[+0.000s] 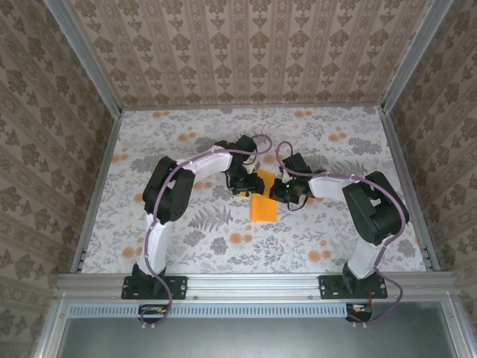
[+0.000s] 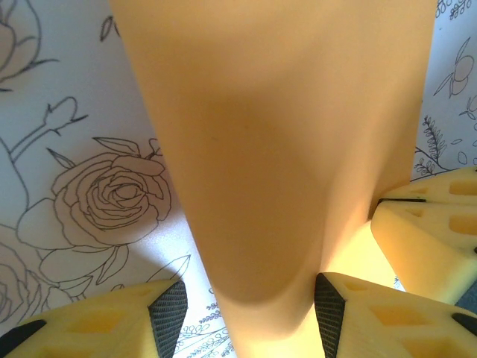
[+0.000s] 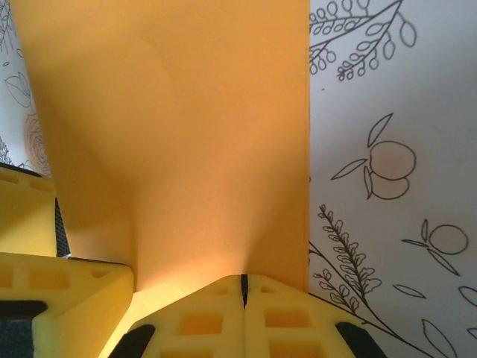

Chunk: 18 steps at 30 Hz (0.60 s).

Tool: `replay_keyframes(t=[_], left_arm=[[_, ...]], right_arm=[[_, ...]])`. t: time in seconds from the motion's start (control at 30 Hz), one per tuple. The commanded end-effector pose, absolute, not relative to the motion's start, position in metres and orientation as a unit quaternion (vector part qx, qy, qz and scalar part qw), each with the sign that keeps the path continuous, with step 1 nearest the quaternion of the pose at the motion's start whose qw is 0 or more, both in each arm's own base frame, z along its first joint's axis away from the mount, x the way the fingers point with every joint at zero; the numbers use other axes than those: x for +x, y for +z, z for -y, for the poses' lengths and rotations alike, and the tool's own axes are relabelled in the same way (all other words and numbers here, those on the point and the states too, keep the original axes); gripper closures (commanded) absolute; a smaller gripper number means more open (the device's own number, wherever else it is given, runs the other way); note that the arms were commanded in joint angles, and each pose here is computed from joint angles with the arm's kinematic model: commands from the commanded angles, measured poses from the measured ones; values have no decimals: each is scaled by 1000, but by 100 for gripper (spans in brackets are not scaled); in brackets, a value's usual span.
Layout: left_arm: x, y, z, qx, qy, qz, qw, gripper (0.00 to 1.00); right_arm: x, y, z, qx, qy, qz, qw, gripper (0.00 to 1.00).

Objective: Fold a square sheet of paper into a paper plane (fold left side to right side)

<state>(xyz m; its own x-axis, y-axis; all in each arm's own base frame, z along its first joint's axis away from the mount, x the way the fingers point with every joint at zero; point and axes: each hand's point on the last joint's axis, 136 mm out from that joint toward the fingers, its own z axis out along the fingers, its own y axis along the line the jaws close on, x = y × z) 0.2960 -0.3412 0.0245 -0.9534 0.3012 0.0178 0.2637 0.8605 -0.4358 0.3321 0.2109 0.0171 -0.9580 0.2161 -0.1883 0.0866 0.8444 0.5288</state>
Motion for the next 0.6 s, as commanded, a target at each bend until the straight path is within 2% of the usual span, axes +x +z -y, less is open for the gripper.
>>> replay_keyframes(t=[0.0,0.37,0.4,0.53,0.57], left_arm=[[286,-19,342,-170,188,966,53,46],[307,58,342,-169,260,950,-45,39],[306,63,342,-164,275,946,-48,41],[297,74,346,-149,335,930,-34,68],[296,76,348,-149,345,926,-33,71]], right_arm=[[323,2,-201,78,229,-965,98,98],[315,-11,-198,78,216,-970,75,99],[314,-11,-199,78,215,-971,73,99],[314,-10,-198,76,214,-971,73,99],[314,-10,-198,76,215,-971,73,99]])
